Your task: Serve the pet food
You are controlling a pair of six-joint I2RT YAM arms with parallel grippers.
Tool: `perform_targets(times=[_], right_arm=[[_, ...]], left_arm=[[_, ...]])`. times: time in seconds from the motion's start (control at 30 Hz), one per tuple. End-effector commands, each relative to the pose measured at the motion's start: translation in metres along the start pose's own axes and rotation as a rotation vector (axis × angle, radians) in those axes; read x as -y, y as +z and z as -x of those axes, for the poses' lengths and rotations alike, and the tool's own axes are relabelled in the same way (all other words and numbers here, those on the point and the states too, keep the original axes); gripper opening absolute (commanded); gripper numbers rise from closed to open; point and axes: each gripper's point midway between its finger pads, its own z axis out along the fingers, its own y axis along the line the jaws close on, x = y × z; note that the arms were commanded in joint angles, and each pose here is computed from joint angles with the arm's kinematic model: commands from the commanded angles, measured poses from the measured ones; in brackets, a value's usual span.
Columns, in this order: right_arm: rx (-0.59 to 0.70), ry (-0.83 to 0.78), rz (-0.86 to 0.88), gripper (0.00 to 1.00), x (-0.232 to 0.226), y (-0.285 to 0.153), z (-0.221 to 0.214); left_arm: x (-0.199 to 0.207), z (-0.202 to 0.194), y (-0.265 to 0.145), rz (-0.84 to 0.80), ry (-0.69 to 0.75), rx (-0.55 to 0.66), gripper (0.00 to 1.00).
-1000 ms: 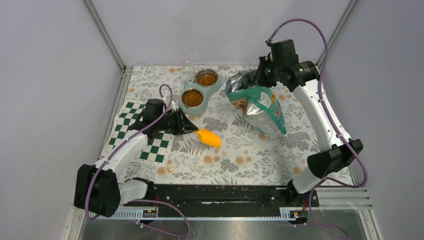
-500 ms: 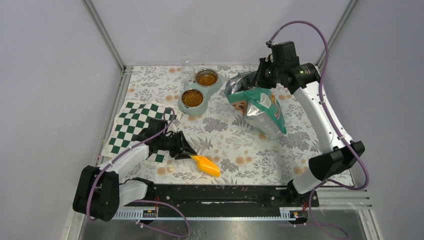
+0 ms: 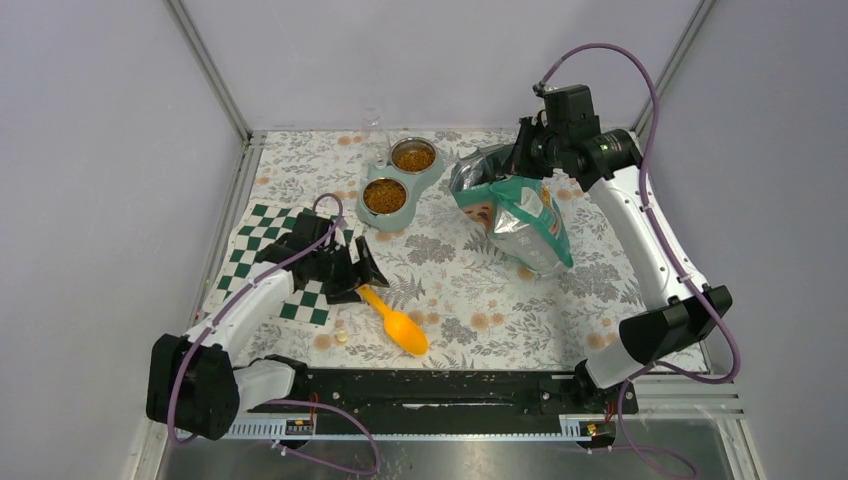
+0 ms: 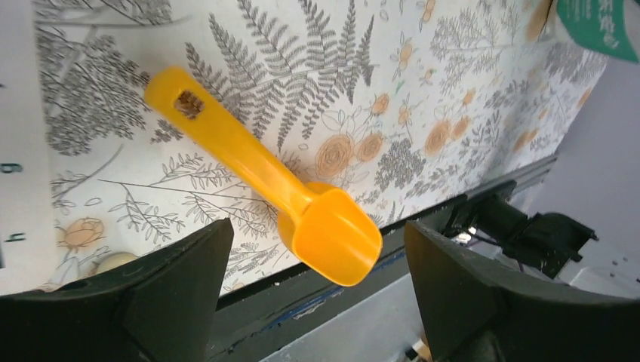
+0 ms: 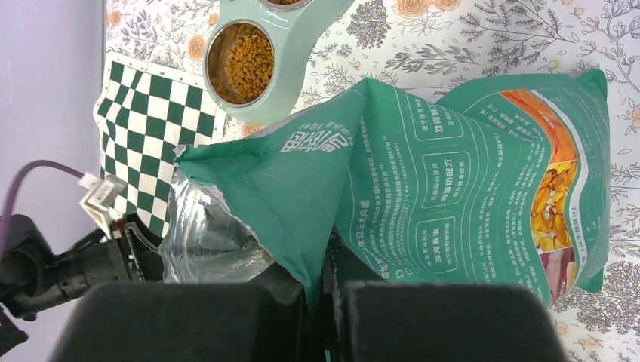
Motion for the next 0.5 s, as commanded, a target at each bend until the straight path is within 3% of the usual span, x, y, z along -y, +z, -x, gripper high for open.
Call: perform_targets(times=[0.0,0.1,0.17,0.3,0.47], right_arm=[[0.094,-0.016,0.062,0.00,-0.014,-0.029,0.017],[0.093,-0.020,0.062,0.00,-0.013,-0.030,0.016],[0.089,-0.033,0.069,0.00,-0.014,-0.031,0.014],[0.075,-0.102,0.123,0.00,-0.020,-0.037,0.009],[0.062,-0.246,0.267,0.00,-0.040,-0.058,-0.001]], left_arm=[[-0.005,0.025,-0.023,0.136,0.025,0.118,0.87],[-0.011,0.040,-0.040,0.230,0.025,0.191,0.88],[0.002,0.051,-0.051,0.202,0.061,0.246,0.87],[0.064,0.078,-0.078,-0.003,0.204,0.354,0.86],[0.169,0.105,-0.126,-0.316,0.480,0.533,0.85]])
